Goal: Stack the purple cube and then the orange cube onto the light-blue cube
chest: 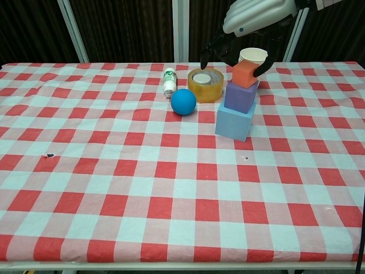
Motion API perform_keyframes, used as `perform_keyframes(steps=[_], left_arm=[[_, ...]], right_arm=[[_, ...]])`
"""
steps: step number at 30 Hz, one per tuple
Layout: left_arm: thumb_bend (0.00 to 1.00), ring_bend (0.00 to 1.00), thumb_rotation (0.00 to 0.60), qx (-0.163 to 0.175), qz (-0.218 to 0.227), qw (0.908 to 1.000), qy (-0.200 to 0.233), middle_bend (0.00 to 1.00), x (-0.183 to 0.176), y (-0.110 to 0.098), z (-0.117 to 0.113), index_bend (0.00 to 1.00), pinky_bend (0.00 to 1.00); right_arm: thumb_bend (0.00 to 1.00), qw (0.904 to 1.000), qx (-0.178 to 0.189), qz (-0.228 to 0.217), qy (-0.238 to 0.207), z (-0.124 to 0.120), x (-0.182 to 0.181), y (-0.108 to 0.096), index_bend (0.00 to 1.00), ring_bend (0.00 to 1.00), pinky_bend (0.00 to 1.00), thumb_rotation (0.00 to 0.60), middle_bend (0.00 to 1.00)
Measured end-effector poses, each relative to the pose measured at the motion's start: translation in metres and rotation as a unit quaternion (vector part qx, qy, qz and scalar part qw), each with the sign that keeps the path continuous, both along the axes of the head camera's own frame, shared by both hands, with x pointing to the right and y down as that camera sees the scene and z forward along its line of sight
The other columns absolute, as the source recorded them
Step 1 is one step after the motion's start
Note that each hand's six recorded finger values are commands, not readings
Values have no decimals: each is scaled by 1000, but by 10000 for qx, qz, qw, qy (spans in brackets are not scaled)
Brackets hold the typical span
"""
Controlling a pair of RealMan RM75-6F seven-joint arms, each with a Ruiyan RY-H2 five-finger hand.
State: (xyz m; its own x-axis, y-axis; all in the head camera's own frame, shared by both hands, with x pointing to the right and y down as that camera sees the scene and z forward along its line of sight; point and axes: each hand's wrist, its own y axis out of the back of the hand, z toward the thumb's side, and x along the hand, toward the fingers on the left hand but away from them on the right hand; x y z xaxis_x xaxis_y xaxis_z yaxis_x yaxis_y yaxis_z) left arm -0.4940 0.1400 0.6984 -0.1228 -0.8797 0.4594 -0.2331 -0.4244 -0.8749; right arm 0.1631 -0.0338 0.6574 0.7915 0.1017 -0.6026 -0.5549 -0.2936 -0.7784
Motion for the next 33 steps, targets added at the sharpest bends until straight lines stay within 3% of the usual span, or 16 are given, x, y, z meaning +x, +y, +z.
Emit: perform_keyframes(steps=[6, 15, 24, 30, 33], left_arm=[[106, 127, 600, 9, -1, 10000, 2, 174, 0, 0, 0, 173, 254], [106, 127, 600, 9, 0, 10000, 8, 174, 0, 0, 0, 173, 254], [106, 127, 600, 59, 79, 9999, 21, 174, 5, -1, -2, 173, 254], [105, 127, 600, 133, 128, 9998, 55, 174, 8, -3, -7, 173, 254], [106, 127, 600, 160, 185, 9997, 84, 174, 12, -3, -9, 173, 254]], right_arm=[[171, 10000, 11, -7, 17, 2, -2, -1, 170, 256, 336, 600, 470], [1, 10000, 16, -37, -65, -4, -4, -4, 68, 219, 336, 600, 362], [0, 9994, 163, -171, -249, -23, 3, -7, 0, 189, 337, 600, 303], [13, 9940, 455, 353, -927, -57, 8, -23, 0, 158, 339, 600, 277], [141, 9854, 531, 902, -1344, -73, 20, -27, 7, 147, 341, 600, 269]])
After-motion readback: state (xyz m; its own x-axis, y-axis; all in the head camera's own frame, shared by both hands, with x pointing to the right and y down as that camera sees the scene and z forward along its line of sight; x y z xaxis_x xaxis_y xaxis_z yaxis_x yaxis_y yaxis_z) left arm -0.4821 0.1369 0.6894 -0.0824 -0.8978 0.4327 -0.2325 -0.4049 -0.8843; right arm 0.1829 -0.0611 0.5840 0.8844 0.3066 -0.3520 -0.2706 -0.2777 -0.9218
